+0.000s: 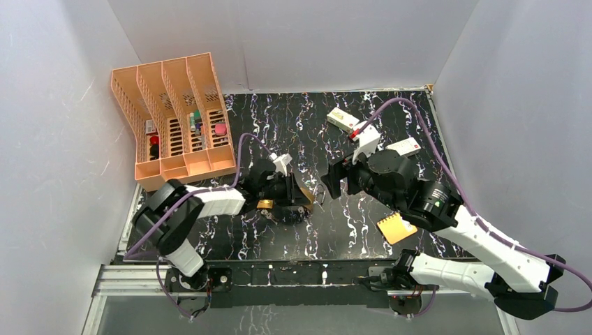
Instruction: Unlock with the key
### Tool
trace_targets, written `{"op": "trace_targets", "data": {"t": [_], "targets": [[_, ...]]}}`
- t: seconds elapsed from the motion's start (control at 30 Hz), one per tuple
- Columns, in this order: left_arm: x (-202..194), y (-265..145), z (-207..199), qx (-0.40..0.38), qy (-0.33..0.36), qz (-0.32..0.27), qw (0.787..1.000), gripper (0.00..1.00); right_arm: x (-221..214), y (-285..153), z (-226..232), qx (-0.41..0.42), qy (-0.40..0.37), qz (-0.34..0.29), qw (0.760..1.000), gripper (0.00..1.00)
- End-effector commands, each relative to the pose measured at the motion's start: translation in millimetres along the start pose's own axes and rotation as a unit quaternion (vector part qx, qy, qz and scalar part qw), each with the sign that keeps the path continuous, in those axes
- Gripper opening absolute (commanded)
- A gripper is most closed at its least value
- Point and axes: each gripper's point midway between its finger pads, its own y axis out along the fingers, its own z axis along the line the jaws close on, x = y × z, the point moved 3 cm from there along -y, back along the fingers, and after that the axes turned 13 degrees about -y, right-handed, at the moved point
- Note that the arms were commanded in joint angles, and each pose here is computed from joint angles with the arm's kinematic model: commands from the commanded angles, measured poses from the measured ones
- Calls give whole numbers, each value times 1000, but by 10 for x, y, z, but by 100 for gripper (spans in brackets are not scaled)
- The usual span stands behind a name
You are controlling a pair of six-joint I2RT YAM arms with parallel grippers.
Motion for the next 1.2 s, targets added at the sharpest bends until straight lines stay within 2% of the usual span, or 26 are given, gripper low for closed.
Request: {"op": "trace_targets", "data": {"t": [0.0,0.2,0.23,0.27,0.3,0.33,0.5,0.53,0.63,0.77,0.87,0.93,0.97,1.0,1.07,1.17], "targets": [[283,171,-377,-66,19,-37,997,0,155,-84,-3,0,43,-41,998,92],[295,391,-133,-16,7,-16,1000,0,116,-110,-18,-4,52,-38,998,93],[292,399,-108,-9,8,-14,1000,6,104,-111,-27,-8,54,-36,998,93],[293,394,-83,0,7,-15,1000,21,89,-113,-39,-12,56,-34,998,94],[293,376,-59,9,7,-17,1000,28,75,-116,-48,-15,57,-31,998,95],[301,348,-36,18,11,-25,999,39,58,-115,-52,-18,58,-28,998,96],[379,83,-87,46,32,-73,996,71,45,-126,-72,-24,63,-26,997,98],[405,22,-104,54,36,-82,994,82,56,-133,-82,-27,65,-28,997,98],[475,-185,-121,104,41,-107,988,98,97,-147,-147,-50,81,-38,995,98],[602,-575,-207,181,35,-153,971,98,112,-178,-394,-143,144,-56,978,98],[723,-964,-270,228,21,-222,948,98,59,-206,-591,-221,165,-54,960,98],[777,-1269,-224,274,-6,-277,921,98,7,-226,-686,-265,166,-35,949,98],[805,-1503,-181,317,-8,-305,898,98,-4,-207,-715,-282,157,-26,946,98],[819,-1609,-167,335,-4,-316,887,98,-6,-200,-722,-286,155,-25,945,98],[826,-1730,-209,339,10,-324,883,98,52,-218,-735,-281,159,-48,945,98],[832,-1746,-322,308,45,-318,895,98,105,-272,-741,-269,167,-73,946,98]]}}
